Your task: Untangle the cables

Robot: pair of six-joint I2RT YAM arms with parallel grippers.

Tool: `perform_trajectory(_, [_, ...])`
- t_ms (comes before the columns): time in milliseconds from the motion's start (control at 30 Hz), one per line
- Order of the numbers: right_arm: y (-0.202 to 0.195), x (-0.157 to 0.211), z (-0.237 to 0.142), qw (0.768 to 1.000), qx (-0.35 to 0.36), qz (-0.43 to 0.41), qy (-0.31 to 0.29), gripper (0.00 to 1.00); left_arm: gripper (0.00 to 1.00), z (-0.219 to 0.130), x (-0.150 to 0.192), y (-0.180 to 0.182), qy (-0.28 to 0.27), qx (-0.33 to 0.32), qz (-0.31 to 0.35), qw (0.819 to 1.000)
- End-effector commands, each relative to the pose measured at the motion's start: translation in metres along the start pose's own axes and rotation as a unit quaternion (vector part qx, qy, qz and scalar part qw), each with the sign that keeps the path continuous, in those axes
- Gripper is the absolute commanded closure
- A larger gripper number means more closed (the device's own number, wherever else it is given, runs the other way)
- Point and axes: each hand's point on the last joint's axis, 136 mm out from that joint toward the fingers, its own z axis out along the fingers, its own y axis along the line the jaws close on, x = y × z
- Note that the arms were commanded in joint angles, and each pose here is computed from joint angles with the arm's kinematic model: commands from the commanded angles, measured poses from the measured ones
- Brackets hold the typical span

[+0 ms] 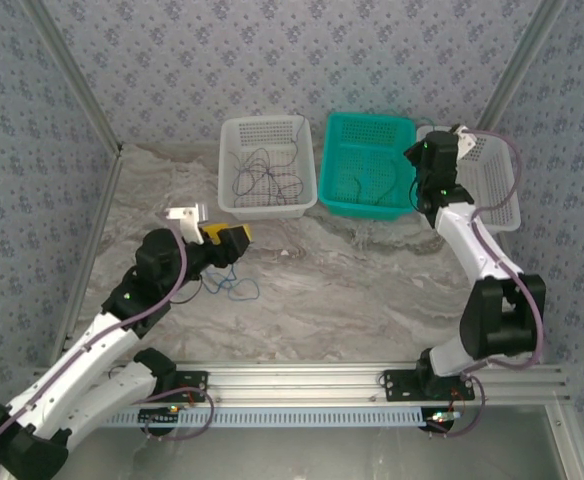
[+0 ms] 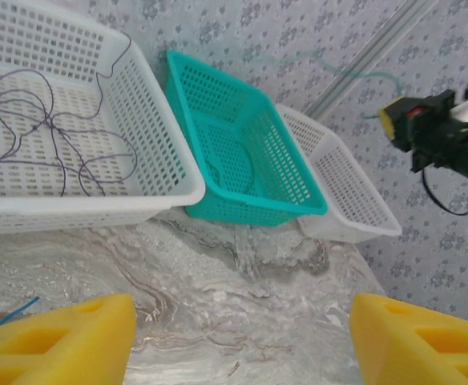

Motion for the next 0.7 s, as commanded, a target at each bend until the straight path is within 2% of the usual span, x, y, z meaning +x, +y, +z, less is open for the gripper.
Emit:
perform_trajectory(0, [-0.028,0.000,0.014,0.997,0.078,0.014,0.002,1.00,0.29,-0.008,0.002,0.005,-0.007,-0.011,0.010,1.000])
perform_trajectory(333, [-0.043,0.110,0.039,0.982,0.105,-0.067,0.140,1.00,0.29,-0.005,0.006,0.012,-0.004,-0.026,0.010,1.000])
perform_trajectory(500, [-0.046,0.154,0.039,0.970,0.107,-0.086,0.198,0.92,0.29,-0.004,0.008,0.016,0.000,-0.035,0.005,0.999])
perform_trajectory(567, [-0.045,0.163,0.036,0.967,0.103,-0.092,0.213,0.82,0.29,-0.005,0.009,0.019,-0.001,-0.041,0.003,0.999])
perform_trajectory(667, [-0.039,0.149,0.027,0.969,0.103,-0.100,0.200,0.47,0.29,-0.006,0.009,0.021,-0.002,-0.045,0.002,0.999])
